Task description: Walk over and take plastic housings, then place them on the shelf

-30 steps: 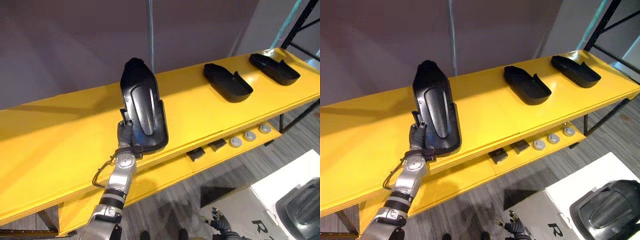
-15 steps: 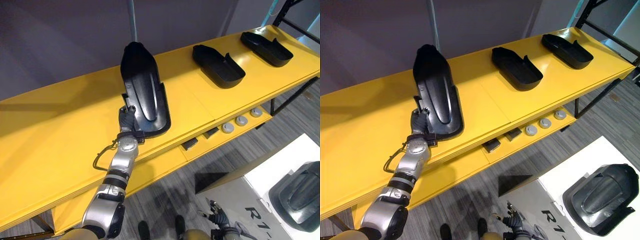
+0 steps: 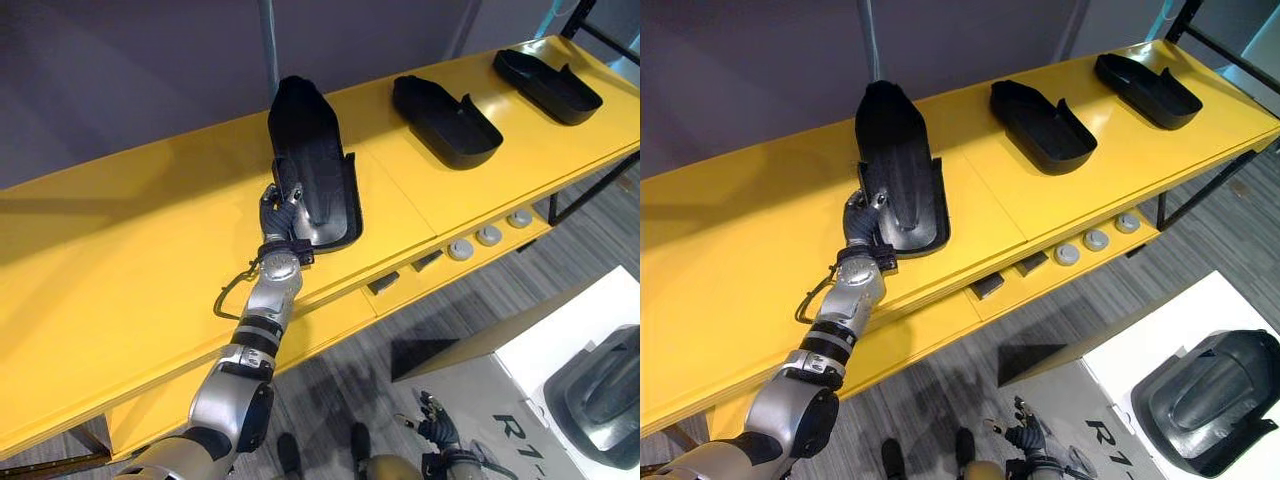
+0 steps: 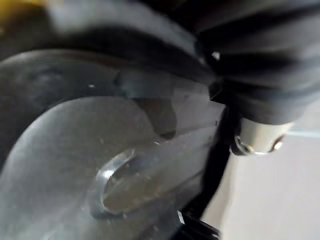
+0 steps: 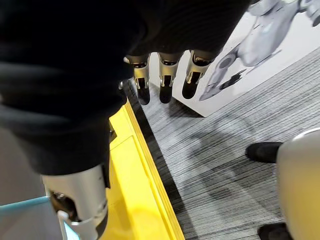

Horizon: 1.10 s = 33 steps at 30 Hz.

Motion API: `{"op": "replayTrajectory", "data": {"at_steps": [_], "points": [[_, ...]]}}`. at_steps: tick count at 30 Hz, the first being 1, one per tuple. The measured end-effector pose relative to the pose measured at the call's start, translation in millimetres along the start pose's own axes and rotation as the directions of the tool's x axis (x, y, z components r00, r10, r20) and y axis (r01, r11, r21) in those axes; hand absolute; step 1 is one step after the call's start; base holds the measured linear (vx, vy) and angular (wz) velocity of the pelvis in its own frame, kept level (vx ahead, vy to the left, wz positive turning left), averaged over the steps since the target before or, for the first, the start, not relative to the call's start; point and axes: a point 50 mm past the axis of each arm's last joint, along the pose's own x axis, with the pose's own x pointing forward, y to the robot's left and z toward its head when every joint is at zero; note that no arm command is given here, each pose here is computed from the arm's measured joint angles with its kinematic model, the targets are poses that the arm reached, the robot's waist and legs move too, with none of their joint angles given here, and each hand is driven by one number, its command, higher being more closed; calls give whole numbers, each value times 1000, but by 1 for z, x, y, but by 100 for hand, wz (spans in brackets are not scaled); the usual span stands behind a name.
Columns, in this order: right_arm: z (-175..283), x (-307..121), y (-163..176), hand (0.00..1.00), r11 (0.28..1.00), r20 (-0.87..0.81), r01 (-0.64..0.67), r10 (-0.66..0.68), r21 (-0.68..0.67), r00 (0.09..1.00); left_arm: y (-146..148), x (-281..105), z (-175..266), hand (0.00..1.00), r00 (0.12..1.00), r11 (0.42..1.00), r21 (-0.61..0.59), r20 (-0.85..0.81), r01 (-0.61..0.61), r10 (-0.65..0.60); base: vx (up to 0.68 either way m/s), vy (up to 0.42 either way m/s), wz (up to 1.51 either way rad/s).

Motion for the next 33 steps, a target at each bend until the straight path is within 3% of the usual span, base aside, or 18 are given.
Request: {"op": "replayTrajectory", "data": {"at_steps": [8, 12, 17, 26, 31, 32, 33], "points": [[1, 2, -1, 0, 1000, -3, 8, -8, -4, 1000, -11, -13, -1, 0, 1000, 986, -166, -16, 18, -21, -42, -2, 9], [-7, 1, -4, 0, 1000, -35, 13, -14, -13, 999, -6, -17, -6, 0, 1000, 984, -178, -21, -7, 3, -49, 4, 5], [-7, 4, -3, 0, 1000, -47, 13, -14, -15, 999, 10, -22, -10, 0, 999, 984, -172, -9, -40, 39, -45, 0, 3], [-6, 6, -3, 0, 1000, -49, 12, -13, -17, 999, 28, -27, 17, 0, 979, 995, -65, 184, -76, 87, -38, 4, 3], [-13, 5, -4, 0, 1000, -79, 12, -13, -18, 997, 23, -42, 36, 0, 950, 999, -28, 309, -25, 32, -19, 1, 8], [-14, 5, -4, 0, 1000, -81, 11, -13, -20, 997, 18, -46, 39, 100, 942, 1000, -5, 336, 5, -3, -38, 2, 2], [-14, 5, -4, 0, 1000, -81, 11, -13, -21, 997, 13, -51, 41, 100, 931, 999, 26, 362, 43, -50, -40, 3, 2]]}}
